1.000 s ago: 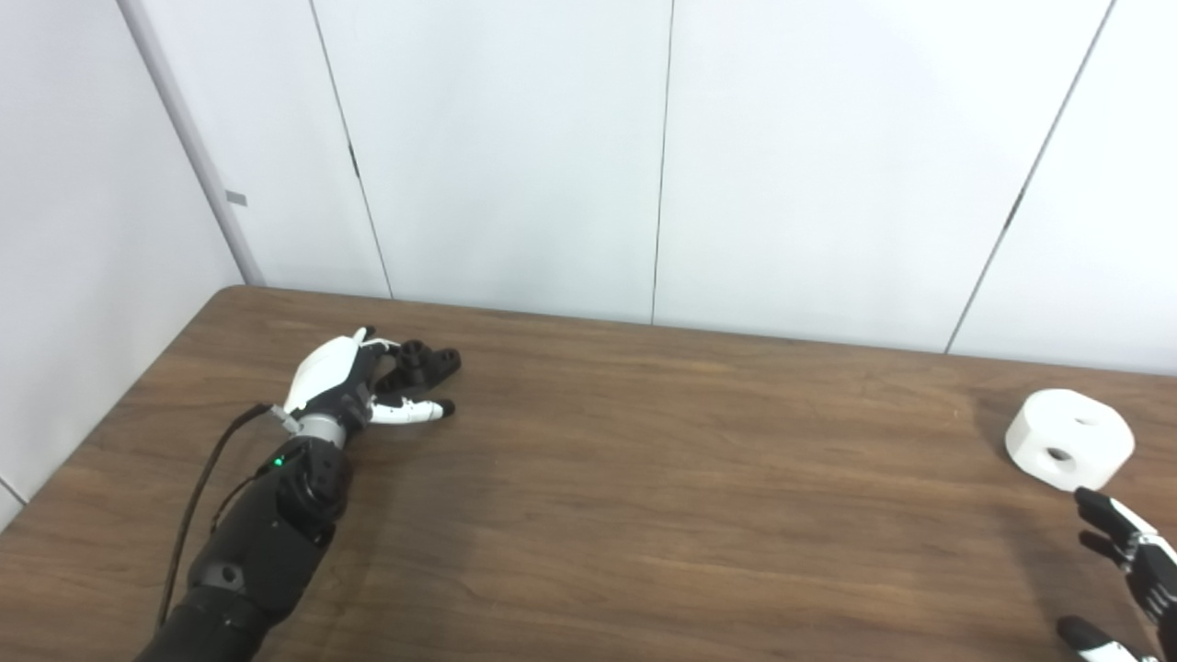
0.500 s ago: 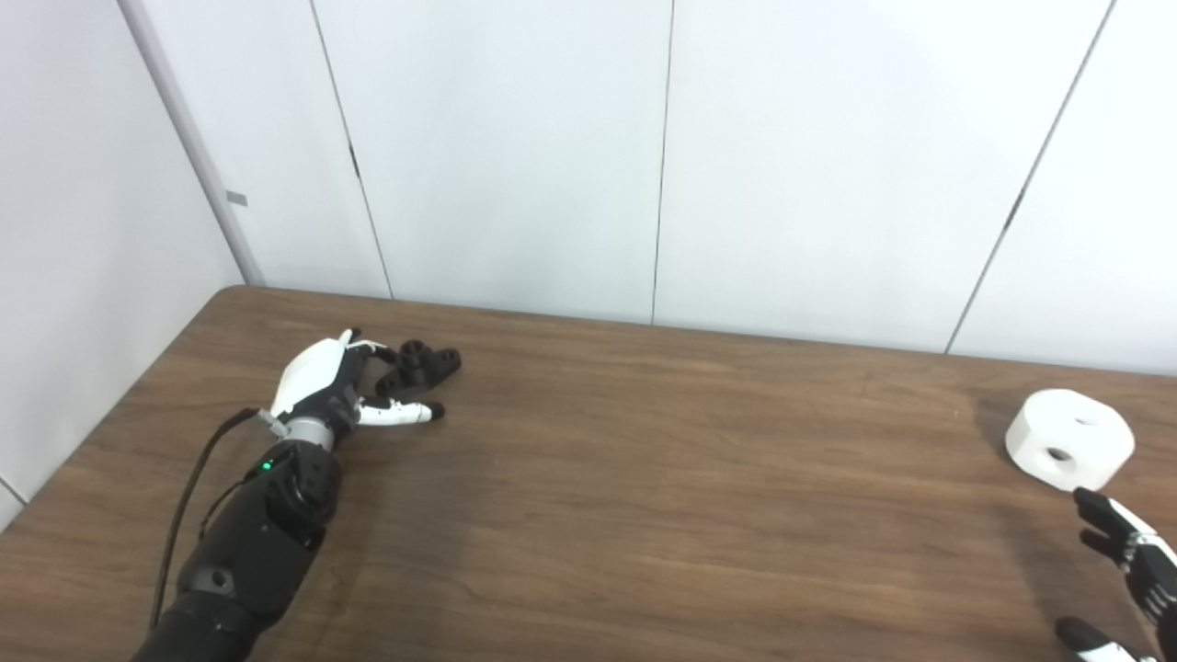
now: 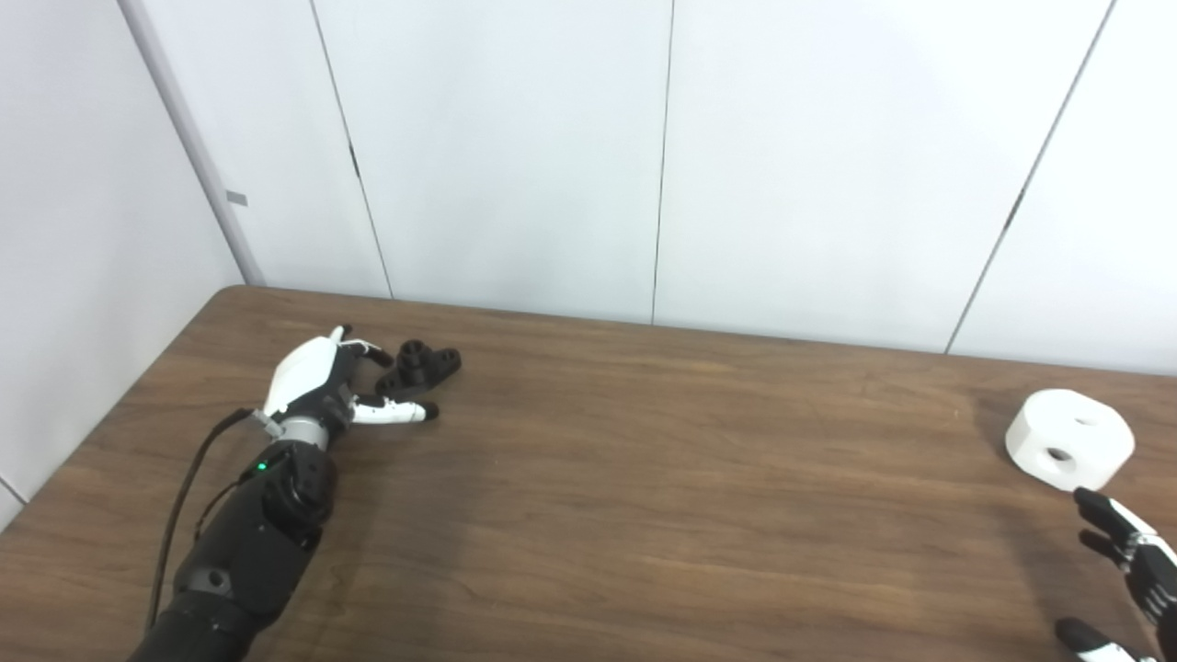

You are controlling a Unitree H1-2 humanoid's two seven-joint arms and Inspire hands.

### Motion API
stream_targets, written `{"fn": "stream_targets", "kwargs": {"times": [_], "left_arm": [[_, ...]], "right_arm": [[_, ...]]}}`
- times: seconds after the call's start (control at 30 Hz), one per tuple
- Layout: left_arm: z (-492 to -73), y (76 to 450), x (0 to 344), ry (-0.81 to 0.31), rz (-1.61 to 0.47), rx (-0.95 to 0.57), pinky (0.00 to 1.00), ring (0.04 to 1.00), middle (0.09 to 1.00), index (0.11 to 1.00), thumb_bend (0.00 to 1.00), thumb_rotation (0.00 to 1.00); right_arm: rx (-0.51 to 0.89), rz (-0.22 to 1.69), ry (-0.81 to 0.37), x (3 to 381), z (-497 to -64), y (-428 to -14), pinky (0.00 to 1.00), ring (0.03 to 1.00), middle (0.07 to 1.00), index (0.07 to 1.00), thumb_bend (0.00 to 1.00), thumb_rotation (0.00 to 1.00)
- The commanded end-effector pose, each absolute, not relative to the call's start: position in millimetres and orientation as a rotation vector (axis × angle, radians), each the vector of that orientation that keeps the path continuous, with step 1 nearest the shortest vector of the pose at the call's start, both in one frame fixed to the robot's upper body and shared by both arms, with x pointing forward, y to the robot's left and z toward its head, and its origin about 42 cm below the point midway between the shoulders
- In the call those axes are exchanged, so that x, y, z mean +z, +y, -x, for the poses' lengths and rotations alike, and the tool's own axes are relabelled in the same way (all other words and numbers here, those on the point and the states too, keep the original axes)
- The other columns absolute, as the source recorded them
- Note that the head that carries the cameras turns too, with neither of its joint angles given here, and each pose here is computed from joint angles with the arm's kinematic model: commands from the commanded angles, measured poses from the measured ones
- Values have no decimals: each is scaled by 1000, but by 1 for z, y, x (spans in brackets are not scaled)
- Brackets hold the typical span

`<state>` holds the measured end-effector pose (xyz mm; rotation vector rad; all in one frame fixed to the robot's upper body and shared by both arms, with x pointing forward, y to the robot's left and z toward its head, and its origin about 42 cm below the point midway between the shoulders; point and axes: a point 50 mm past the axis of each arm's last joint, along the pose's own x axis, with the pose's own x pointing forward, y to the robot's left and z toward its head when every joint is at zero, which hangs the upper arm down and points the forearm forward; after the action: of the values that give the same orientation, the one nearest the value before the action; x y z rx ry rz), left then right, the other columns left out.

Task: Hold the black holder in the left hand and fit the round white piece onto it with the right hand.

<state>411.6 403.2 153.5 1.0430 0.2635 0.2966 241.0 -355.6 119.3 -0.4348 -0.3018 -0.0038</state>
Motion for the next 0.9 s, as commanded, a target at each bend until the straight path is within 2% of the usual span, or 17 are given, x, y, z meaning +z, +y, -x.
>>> {"fn": "stream_targets", "kwargs": {"times": [0.0, 0.03, 0.07, 0.17, 0.33, 0.87], "left_arm": [[-400, 420, 143, 297, -1060, 344, 1000, 1000, 999, 540, 723, 48], [-400, 419, 143, 287, -1055, 351, 1000, 1000, 991, 514, 626, 49], [-400, 419, 142, 276, -1053, 356, 1000, 1000, 987, 500, 577, 50], [-400, 420, 138, 250, -1059, 365, 1000, 1000, 949, 482, 527, 45], [-402, 417, 135, 233, -1068, 372, 1000, 1000, 924, 479, 523, 42], [-405, 415, 135, 228, -1073, 372, 1000, 1000, 922, 480, 523, 43]], "right_arm": [[-13, 410, -219, 90, -217, -354, 843, 894, 891, 861, 779, 646], [-12, 415, -219, 91, -217, -355, 844, 894, 892, 862, 780, 657], [-12, 416, -219, 91, -217, -355, 844, 894, 892, 862, 780, 662], [-12, 413, -220, 91, -217, -355, 850, 897, 893, 863, 792, 661], [-11, 412, -222, 92, -217, -354, 852, 898, 893, 862, 777, 656], [-8, 413, -222, 91, -217, -353, 822, 885, 889, 855, 791, 665]]}}
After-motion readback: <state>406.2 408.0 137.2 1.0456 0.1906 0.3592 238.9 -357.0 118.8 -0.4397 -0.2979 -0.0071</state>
